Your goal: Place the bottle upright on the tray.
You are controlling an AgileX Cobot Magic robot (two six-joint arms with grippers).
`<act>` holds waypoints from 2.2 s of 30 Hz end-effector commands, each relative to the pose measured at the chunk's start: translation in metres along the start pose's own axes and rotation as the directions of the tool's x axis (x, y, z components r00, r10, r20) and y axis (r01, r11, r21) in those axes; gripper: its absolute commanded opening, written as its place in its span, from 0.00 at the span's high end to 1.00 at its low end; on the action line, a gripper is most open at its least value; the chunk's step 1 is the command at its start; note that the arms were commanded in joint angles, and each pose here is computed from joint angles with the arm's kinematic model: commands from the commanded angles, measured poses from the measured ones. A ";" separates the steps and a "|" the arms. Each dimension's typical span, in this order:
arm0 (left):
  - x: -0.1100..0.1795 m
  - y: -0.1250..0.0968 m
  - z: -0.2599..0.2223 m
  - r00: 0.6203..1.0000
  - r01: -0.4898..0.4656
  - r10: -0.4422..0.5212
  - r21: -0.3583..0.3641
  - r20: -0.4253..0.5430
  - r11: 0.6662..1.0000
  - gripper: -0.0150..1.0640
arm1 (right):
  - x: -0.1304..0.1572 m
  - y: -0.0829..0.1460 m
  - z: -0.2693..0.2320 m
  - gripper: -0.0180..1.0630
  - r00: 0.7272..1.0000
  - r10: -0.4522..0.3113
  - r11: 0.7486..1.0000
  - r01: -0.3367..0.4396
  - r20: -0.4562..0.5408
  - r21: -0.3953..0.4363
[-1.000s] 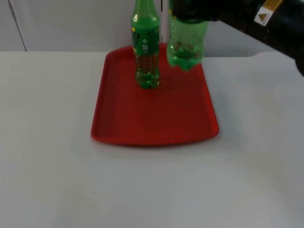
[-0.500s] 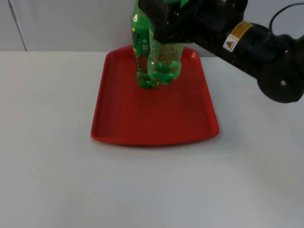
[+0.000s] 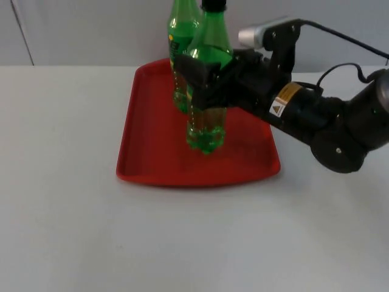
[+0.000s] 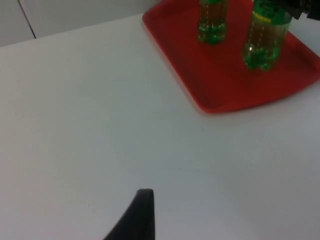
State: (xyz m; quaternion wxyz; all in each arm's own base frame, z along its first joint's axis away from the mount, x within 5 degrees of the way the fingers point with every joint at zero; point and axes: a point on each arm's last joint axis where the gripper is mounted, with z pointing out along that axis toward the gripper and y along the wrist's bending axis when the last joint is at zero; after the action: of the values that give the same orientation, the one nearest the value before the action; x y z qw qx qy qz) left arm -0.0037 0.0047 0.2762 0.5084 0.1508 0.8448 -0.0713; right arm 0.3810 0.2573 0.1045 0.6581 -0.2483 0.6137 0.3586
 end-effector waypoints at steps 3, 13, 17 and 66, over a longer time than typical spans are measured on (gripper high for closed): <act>0.001 0.000 0.001 1.000 -0.003 0.003 0.001 0.001 1.000 0.01 | 0.005 0.003 0.001 0.98 1.000 -0.010 1.000 0.010 0.018 -0.017; 0.001 0.000 0.001 1.000 -0.003 0.003 0.001 0.001 1.000 0.01 | 0.006 0.003 0.001 0.98 1.000 -0.009 1.000 0.010 0.017 -0.017; 0.001 0.000 0.001 1.000 -0.003 0.003 0.001 0.001 1.000 0.01 | 0.008 0.003 0.001 0.98 1.000 -0.010 1.000 0.010 -0.002 -0.011; 0.001 0.000 0.001 1.000 -0.003 0.003 0.001 0.001 1.000 0.01 | 0.017 0.000 0.000 0.30 0.994 -0.023 1.000 0.024 -0.105 0.014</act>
State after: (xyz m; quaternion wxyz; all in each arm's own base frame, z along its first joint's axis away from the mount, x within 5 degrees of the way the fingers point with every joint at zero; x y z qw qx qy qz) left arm -0.0037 0.0047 0.2762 0.5084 0.1508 0.8448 -0.0713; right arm 0.3837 0.2577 0.0880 0.6339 -0.2653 0.6474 0.3297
